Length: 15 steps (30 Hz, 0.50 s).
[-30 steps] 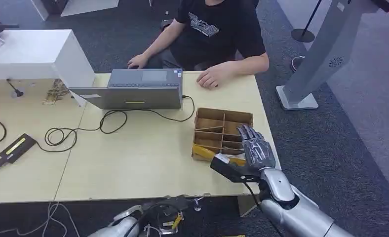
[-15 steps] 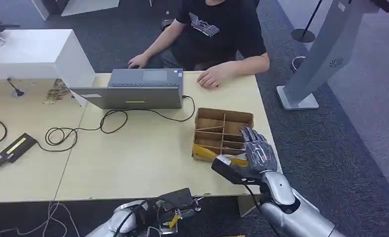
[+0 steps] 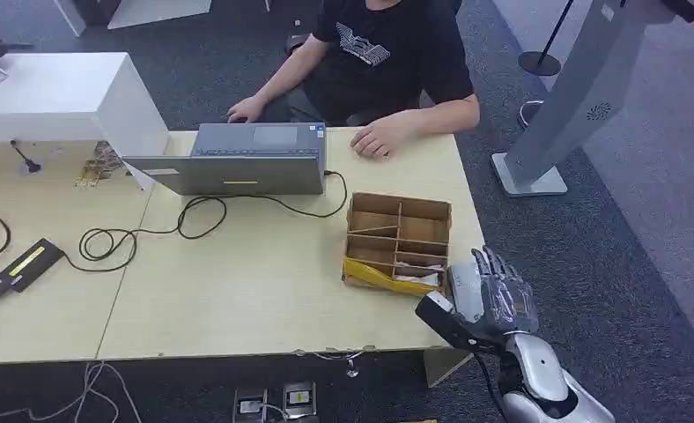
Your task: Pass the card to the sensor for recognition and then transmit it.
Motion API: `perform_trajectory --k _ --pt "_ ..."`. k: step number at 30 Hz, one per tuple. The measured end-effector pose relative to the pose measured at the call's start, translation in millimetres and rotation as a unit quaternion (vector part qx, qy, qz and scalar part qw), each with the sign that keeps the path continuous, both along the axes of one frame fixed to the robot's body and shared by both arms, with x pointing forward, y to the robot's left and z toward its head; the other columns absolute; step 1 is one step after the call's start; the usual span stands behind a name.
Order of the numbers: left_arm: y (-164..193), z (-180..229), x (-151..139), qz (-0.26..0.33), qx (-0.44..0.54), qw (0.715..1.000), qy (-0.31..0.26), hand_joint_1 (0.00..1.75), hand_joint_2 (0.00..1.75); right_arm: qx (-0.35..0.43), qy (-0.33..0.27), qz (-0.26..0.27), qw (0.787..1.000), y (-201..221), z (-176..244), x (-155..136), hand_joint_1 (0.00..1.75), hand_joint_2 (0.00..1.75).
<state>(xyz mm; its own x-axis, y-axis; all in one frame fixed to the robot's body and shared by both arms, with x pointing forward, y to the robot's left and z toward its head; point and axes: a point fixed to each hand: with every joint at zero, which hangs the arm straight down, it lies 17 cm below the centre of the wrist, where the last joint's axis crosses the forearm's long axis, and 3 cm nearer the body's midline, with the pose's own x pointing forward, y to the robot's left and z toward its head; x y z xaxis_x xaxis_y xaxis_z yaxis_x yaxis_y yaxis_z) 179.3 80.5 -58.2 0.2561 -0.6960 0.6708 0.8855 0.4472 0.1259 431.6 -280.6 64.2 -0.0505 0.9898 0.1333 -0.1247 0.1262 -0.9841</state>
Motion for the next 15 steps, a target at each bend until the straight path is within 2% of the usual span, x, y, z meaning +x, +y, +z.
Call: perform_trajectory --k 2,4,5,6,8,10,15 --pt "-14.2 19.4 11.7 0.034 -0.106 0.994 0.012 0.0 0.0 0.003 -0.001 0.006 1.0 2.8 1.3 0.3 0.0 1.75" --pt "-17.5 34.9 34.6 0.076 -0.213 0.974 0.025 0.0 0.0 0.006 -0.004 0.012 1.0 5.7 5.3 2.6 0.0 1.75" --pt "-10.8 39.1 53.7 0.105 -0.251 0.962 0.025 0.0 0.0 0.008 -0.007 0.015 1.0 7.5 8.3 4.5 0.0 1.75" --pt "-2.7 41.0 70.9 0.147 -0.309 0.939 0.036 0.0 0.0 0.014 -0.009 0.021 1.0 10.7 10.9 6.3 0.0 1.75" --pt "21.2 29.7 98.4 0.217 -0.362 0.906 0.048 0.0 0.0 0.021 -0.012 0.031 0.999 15.1 15.4 9.4 0.0 1.75" --pt "45.0 6.8 113.4 0.274 -0.361 0.89 0.058 0.0 0.0 0.027 -0.016 0.041 0.999 20.0 20.5 12.6 0.0 1.75" --pt "101.2 -77.1 100.3 0.387 -0.267 0.876 0.111 0.0 0.0 0.033 -0.023 0.067 0.997 32.5 33.1 21.2 0.0 1.75"
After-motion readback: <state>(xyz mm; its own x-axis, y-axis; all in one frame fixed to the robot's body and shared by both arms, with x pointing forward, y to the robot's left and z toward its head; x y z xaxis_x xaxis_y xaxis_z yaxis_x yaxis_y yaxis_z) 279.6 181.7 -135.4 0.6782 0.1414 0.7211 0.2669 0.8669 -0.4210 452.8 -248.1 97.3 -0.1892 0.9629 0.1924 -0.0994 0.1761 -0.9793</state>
